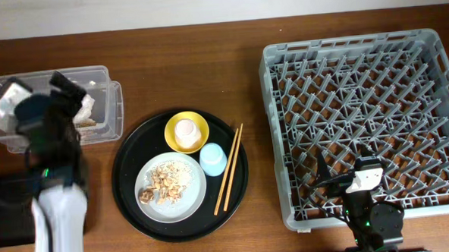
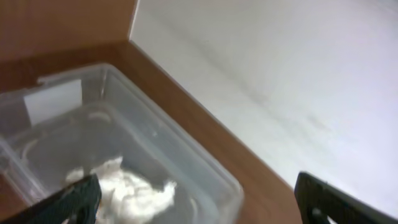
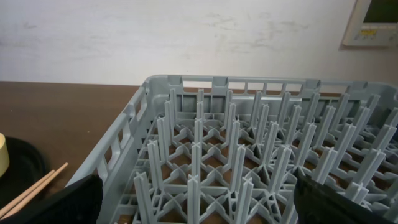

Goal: Sort waste into correct bins and load items into the dishwasher rack
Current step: 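Drop the gold wrapper into the clear bin with the left gripper, then grasp the rim of the white plate with the left gripper and lift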

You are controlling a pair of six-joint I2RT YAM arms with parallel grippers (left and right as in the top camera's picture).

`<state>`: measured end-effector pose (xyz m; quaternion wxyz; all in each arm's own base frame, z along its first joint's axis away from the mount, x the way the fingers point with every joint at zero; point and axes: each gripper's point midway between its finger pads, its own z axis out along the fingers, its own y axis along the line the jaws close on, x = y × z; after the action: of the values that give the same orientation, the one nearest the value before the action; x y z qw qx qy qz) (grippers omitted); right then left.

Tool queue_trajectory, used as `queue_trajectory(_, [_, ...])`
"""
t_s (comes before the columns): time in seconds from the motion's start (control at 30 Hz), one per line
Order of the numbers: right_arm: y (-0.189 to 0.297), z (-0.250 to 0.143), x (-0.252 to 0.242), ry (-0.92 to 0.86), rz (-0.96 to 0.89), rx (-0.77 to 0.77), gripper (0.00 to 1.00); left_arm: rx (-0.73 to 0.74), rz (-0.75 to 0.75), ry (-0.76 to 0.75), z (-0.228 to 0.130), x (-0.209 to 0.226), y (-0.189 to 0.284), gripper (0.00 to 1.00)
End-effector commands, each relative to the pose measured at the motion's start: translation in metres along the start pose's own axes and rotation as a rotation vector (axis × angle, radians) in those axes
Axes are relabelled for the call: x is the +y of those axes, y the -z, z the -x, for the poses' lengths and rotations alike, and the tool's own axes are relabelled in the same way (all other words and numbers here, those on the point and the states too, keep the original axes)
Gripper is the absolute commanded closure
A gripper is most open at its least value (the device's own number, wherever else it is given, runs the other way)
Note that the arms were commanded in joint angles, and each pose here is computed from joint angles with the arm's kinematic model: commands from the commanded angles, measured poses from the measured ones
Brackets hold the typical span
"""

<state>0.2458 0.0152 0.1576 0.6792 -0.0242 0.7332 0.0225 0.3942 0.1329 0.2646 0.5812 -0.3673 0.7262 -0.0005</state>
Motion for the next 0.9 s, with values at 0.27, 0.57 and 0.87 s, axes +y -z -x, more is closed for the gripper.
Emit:
queue_trajectory(0.27, [0.000,-0.003,-0.004,0.002,-0.018,0.007,0.01,0.522,-0.497,-0.027,-0.077,-0.040,0.199,0.01])
queue_trajectory(0.57, [0.000,-0.003,-0.004,0.002,-0.018,0.007,0.02,0.732,-0.740,-0.202,-0.129,-0.086,0.241,0.01])
queue_trajectory(0.87, [0.000,-0.003,-0.004,0.002,-0.018,0.007,0.02,0.950,-0.322,-0.580,-0.219,-0.057,0.230,0.01])
